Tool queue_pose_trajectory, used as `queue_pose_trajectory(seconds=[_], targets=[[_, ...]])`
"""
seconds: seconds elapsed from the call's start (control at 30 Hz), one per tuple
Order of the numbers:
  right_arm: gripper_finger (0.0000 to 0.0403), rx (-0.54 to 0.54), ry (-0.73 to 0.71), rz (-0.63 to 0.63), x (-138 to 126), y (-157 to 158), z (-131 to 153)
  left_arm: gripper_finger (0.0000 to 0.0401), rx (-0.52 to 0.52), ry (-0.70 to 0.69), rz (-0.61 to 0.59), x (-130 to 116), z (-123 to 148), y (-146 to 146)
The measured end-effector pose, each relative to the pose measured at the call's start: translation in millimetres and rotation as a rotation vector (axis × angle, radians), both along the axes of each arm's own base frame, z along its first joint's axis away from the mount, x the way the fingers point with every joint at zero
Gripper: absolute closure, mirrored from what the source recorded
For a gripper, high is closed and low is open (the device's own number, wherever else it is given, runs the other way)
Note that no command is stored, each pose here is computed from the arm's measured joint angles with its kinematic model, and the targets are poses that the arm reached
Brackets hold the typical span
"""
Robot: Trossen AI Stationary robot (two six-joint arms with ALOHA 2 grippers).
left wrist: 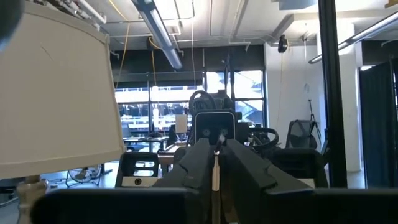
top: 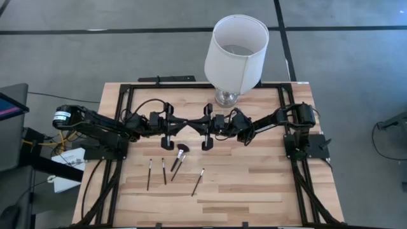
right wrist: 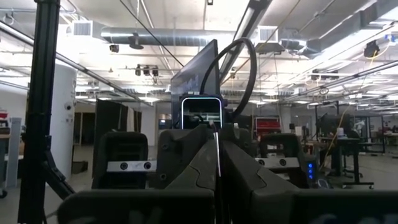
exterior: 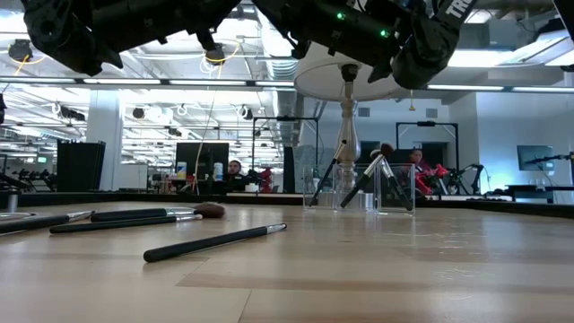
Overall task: Put items in baskets/containers
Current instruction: Put the liner brush into the transparent organizer
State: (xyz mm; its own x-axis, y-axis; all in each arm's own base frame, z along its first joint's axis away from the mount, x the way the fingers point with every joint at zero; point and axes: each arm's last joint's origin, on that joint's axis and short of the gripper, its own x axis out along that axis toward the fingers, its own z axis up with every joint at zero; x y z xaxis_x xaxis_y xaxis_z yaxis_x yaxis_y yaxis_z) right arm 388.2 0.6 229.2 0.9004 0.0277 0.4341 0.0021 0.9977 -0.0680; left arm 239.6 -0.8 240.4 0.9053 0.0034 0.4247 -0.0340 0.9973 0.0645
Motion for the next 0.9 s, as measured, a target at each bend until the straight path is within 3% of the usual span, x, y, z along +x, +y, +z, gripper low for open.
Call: queue_pose_trajectory(seconds=[0.13, 0.9], targets=[[0.0401, -0.006, -0.004, 0.007, -0.2, 0.4, 0.3, 0.0387, -0.002, -0.008, -0.008, -0.4, 0.8, -0.3], [0.0355, -0.011, 0.012, -0.073, -2.0, -2.5, 1.5, 0.0392, -0.045, 0.001, 0.087, -0.1, -0.1, 2.7]])
